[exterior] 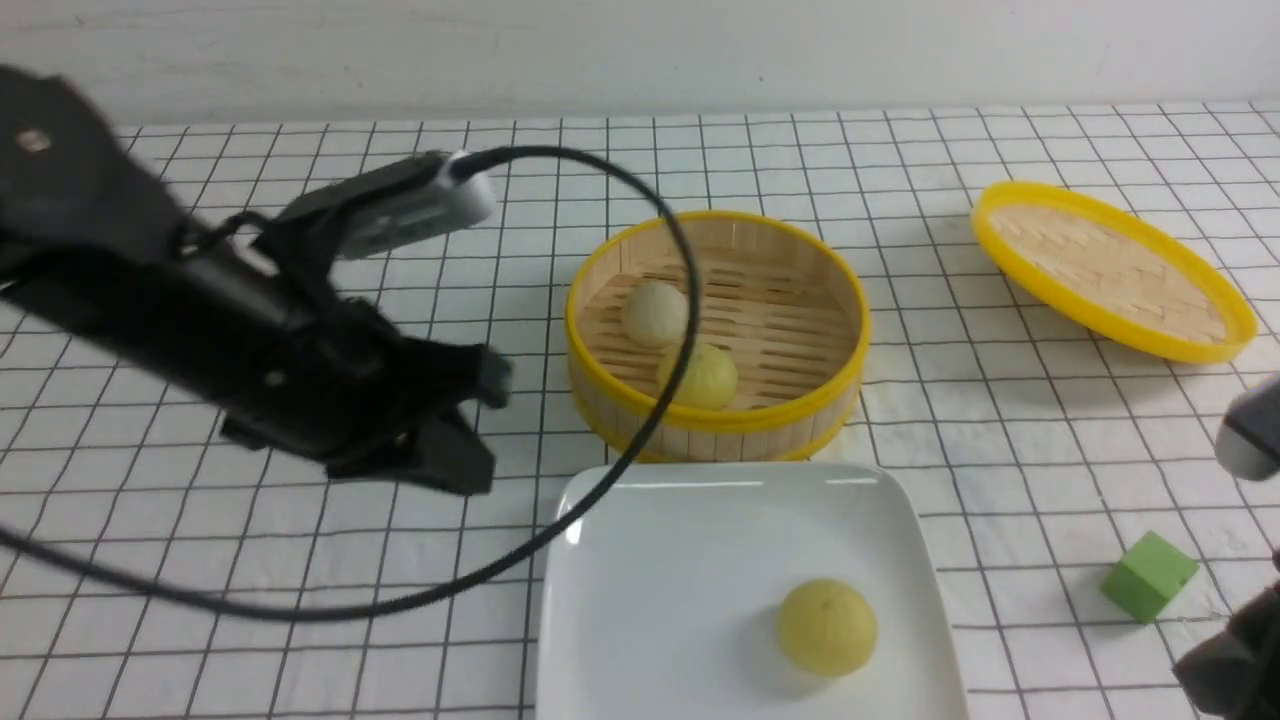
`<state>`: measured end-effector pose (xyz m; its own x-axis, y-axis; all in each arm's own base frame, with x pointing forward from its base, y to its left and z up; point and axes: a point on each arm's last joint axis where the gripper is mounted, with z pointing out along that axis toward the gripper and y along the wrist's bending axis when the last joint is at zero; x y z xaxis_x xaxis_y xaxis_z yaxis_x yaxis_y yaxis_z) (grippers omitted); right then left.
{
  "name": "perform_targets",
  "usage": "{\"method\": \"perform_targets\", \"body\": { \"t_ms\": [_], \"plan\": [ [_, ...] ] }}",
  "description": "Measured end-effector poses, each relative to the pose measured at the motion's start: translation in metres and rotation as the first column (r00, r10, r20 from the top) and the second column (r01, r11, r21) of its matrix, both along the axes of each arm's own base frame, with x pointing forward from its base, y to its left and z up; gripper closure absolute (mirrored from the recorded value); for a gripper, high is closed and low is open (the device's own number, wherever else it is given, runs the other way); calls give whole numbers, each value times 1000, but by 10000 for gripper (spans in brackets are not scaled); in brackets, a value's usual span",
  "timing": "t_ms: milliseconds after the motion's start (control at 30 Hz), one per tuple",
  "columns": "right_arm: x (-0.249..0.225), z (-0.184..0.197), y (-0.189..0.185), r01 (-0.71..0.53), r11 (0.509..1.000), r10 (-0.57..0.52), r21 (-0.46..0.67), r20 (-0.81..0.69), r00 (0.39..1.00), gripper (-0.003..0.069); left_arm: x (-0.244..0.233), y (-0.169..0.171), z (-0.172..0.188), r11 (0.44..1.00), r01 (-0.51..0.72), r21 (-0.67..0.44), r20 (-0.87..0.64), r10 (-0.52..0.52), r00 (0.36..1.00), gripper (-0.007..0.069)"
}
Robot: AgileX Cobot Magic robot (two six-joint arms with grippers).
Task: Put the steamed buns into the plate on the white-black tablecloth.
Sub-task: 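Reach into the bamboo steamer and grasp a bun with the left gripper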
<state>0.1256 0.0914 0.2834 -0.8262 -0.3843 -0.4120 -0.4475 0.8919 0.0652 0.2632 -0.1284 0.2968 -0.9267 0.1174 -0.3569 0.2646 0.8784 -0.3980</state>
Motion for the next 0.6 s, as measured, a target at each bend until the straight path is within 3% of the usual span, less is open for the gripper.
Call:
{"method": "perform_targets", "body": {
  "t_ms": [67, 100, 133, 167, 333, 600],
  "plan": [
    [-2, -3, -2, 11, 1000, -11, 5, -3, 1000, 673, 12, -15, -3, 1000, -5, 19, -5, 5, 1000, 519],
    [-3, -6, -2, 27, 1000, -27, 9, -11, 1000, 672, 29, -32, -2, 999, -11, 48, 15, 10, 1000, 456],
    [-4, -6, -2, 28, 1000, -28, 10, -12, 1000, 672, 31, -36, -6, 999, -13, 53, 4, 12, 1000, 449],
    [-3, -7, -2, 34, 999, -34, 16, -10, 999, 671, 44, -48, -4, 998, -14, 68, 23, 13, 1000, 385],
    [0, -6, 0, 41, 998, -42, 52, 26, 999, 667, 87, -94, -15, 991, 15, 135, 84, -27, 996, 230],
    [3, -3, 3, 38, 996, -44, 86, 68, 997, 663, 135, -126, -37, 979, 37, 202, 156, -70, 985, 197]
  ]
}}
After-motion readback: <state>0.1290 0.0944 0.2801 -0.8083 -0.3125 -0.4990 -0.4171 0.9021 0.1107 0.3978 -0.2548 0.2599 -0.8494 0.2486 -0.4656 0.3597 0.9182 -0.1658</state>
